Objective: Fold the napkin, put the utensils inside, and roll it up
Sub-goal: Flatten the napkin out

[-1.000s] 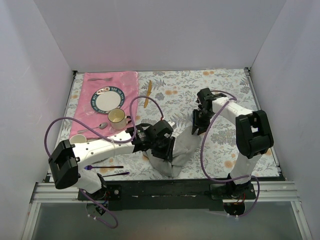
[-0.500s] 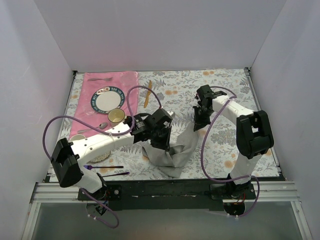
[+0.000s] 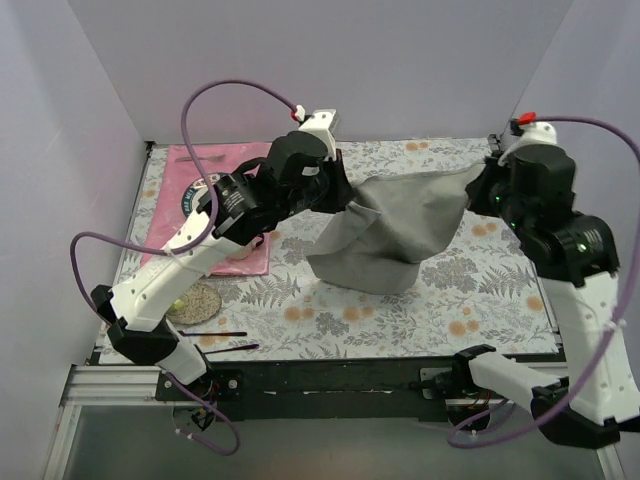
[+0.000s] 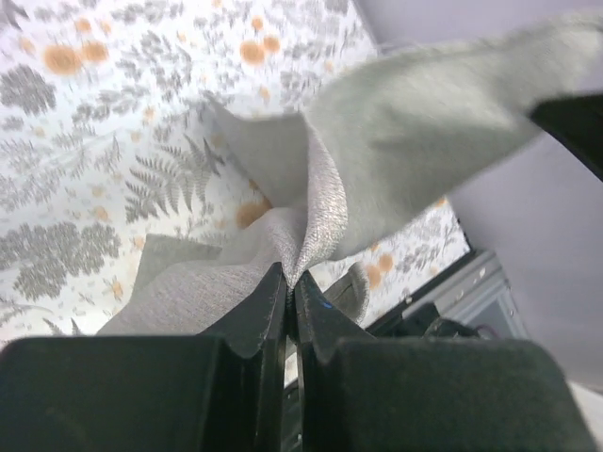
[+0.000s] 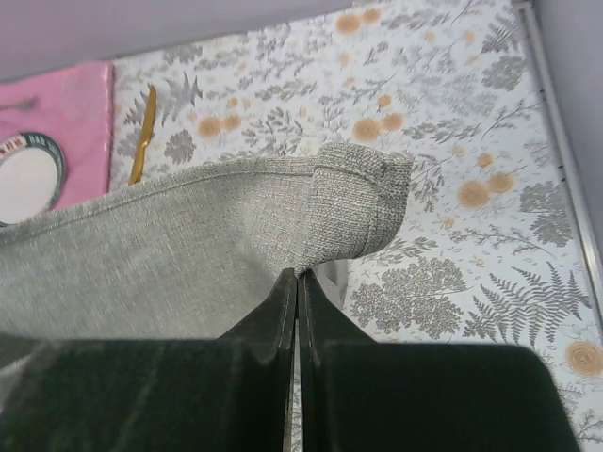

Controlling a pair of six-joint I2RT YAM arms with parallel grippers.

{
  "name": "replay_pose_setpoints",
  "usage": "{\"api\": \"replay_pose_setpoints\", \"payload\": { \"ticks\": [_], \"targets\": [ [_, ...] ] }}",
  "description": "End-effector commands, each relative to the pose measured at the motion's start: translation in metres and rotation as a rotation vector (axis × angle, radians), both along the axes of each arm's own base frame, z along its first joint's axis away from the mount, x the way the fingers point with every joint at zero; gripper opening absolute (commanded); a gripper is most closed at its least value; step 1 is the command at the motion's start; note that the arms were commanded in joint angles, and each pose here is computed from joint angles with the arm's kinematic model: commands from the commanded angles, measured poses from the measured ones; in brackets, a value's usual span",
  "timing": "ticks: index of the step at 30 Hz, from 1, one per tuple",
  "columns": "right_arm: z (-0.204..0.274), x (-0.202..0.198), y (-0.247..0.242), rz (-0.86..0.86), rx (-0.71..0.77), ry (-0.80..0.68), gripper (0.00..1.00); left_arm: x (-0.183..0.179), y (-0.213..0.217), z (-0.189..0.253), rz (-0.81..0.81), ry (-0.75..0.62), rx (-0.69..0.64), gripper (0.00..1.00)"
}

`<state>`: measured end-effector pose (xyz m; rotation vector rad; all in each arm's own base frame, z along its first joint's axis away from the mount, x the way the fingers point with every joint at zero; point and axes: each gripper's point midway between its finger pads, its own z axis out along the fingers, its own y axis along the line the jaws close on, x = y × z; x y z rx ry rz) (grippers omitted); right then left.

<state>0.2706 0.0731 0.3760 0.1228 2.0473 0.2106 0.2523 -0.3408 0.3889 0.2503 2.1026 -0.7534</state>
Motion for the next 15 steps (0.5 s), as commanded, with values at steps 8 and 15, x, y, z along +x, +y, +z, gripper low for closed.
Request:
{"api": "replay_pose_setpoints", "payload": {
  "ticks": [8,15],
  "targets": [
    [0.146,-0.118,-0.067,-0.120,0.124,-0.497,0.01,-0.044,0.064,0.174,-0.064,-0.450,-0.386,0.00],
    [0.212,-0.169,-0.073,-0.054,0.204,-0.703,0.01,-0.093,0.051,0.234,-0.325,-0.512,-0.524,0.00]
  ]
}}
